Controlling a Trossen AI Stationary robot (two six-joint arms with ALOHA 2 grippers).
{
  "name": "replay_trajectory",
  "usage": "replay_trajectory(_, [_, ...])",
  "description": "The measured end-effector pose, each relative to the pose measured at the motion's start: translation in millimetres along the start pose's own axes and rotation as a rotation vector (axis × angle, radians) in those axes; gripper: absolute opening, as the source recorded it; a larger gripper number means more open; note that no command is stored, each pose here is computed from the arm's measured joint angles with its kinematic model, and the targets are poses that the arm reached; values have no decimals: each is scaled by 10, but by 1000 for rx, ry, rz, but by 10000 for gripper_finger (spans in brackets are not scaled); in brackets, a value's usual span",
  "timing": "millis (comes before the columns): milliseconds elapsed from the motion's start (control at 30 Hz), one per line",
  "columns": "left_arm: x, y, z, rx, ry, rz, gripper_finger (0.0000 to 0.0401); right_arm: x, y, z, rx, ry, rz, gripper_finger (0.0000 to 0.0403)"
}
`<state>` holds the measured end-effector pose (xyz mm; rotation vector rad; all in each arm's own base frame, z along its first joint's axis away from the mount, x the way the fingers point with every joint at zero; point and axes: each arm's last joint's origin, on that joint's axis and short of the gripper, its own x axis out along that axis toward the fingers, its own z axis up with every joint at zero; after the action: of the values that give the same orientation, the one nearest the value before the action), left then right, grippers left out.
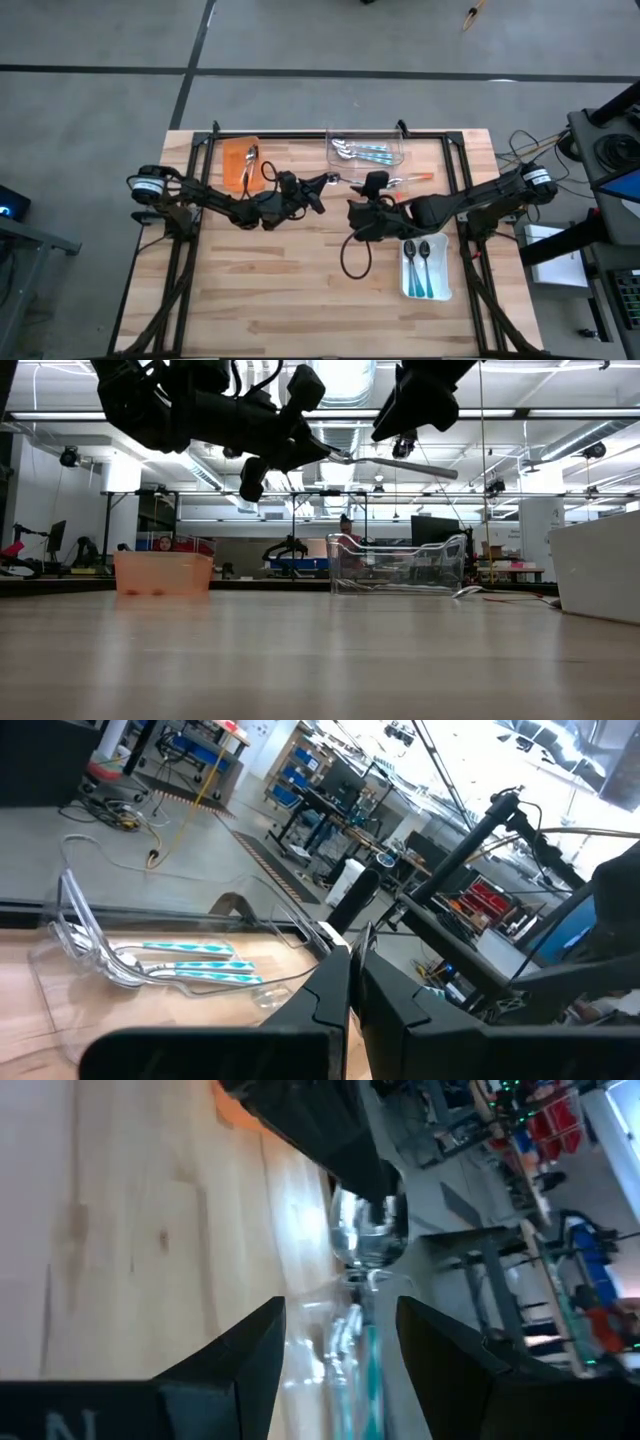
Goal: Sort silverware by color (type)
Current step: Put the blue patterned spoon into the transparent bin
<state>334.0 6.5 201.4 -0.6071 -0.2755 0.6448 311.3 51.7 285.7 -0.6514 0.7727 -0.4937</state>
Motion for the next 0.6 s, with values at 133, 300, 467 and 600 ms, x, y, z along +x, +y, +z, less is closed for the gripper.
replay_trajectory(133, [-12, -10, -9, 0, 3, -4, 0, 40, -39, -15, -15, 15, -11, 180])
replay_trajectory(300, [-23, -41, -14, -1, 6, -14, 0, 129, -125, -53, 4, 45, -18, 162])
replay_trajectory(467, [-29, -48, -17, -2, 6, -17, 0, 188, -177, -80, 15, 61, -13, 140])
replay_trajectory(600, [-31, -62, -1, -18, -7, -28, 0, 223, -197, -93, 25, 58, 25, 130])
